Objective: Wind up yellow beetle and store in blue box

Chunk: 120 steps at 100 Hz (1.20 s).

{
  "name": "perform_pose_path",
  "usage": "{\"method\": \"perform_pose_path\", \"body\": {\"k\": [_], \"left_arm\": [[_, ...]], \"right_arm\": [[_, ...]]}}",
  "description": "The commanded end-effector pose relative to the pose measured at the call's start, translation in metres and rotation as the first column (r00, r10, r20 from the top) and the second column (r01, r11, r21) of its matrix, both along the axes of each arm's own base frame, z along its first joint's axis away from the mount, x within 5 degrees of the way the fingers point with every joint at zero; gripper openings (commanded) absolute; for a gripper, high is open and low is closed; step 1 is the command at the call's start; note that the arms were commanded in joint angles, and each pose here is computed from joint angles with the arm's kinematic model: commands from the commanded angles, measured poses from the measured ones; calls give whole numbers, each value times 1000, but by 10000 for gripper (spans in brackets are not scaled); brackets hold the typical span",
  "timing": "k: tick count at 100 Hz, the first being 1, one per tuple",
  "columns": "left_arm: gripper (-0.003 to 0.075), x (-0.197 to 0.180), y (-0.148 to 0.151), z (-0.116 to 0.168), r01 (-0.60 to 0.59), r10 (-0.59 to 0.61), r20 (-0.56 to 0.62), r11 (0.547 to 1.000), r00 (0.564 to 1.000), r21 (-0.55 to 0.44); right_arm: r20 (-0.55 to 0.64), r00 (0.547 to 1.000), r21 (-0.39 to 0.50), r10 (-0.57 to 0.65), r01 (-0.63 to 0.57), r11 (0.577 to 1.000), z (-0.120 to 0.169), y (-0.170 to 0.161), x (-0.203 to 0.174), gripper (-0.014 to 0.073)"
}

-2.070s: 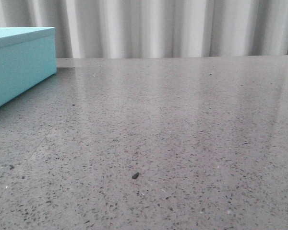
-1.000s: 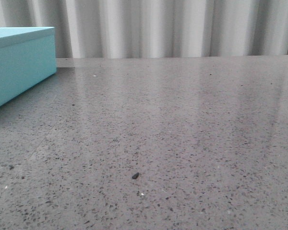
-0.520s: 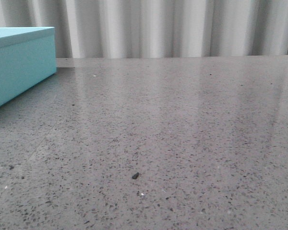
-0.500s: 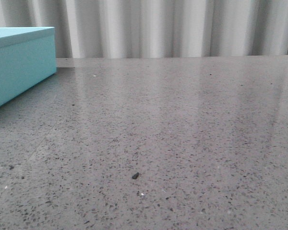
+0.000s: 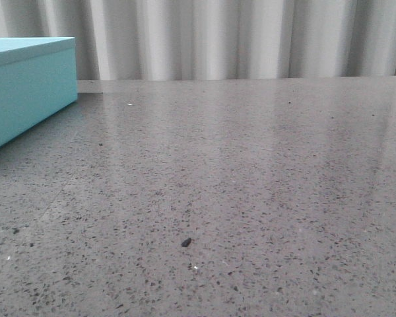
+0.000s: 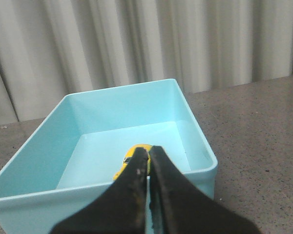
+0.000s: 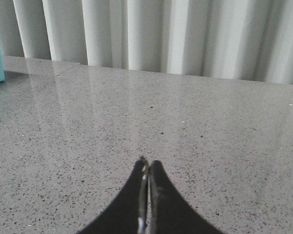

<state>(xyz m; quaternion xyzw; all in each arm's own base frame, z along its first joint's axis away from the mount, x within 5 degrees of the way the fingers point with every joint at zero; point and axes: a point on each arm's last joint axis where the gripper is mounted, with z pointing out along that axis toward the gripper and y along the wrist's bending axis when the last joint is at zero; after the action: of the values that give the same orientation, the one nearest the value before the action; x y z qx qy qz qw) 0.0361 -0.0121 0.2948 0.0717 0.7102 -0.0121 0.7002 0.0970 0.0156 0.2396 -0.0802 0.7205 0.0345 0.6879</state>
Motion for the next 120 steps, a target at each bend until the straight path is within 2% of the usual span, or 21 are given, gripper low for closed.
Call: {"method": "perform_pose_path", "body": {"k": [1, 14, 27, 41, 55, 80, 100, 120], "left_arm": [[-21, 0, 2, 13, -17, 19, 75, 999, 997, -35], [-21, 2, 2, 7, -19, 21, 60, 999, 998, -36], [-21, 7, 8, -1, -94, 86, 98, 993, 991, 73], [-21, 12, 12, -9, -130, 129, 148, 992, 981, -4], [-21, 17, 12, -22, -109, 120, 132, 990, 984, -87], [-21, 22, 12, -49, -110, 116, 75, 991, 990, -80], [-21, 18, 12, -65, -101, 114, 148, 991, 982, -88], [-21, 18, 12, -85, -101, 114, 139, 990, 984, -98]], "right_arm": [[100, 995, 13, 6, -7, 1000, 15, 1, 1, -61], [100, 995, 13, 6, -7, 1000, 15, 1, 1, -61], [100, 995, 13, 6, -7, 1000, 15, 1, 1, -61], [100, 995, 13, 6, -7, 1000, 15, 1, 1, -61], [100, 995, 13, 6, -7, 1000, 15, 1, 1, -61], [100, 995, 13, 6, -7, 1000, 15, 1, 1, -61], [100, 995, 13, 6, -7, 1000, 15, 1, 1, -61], [100, 995, 13, 6, -7, 1000, 15, 1, 1, -61]]}}
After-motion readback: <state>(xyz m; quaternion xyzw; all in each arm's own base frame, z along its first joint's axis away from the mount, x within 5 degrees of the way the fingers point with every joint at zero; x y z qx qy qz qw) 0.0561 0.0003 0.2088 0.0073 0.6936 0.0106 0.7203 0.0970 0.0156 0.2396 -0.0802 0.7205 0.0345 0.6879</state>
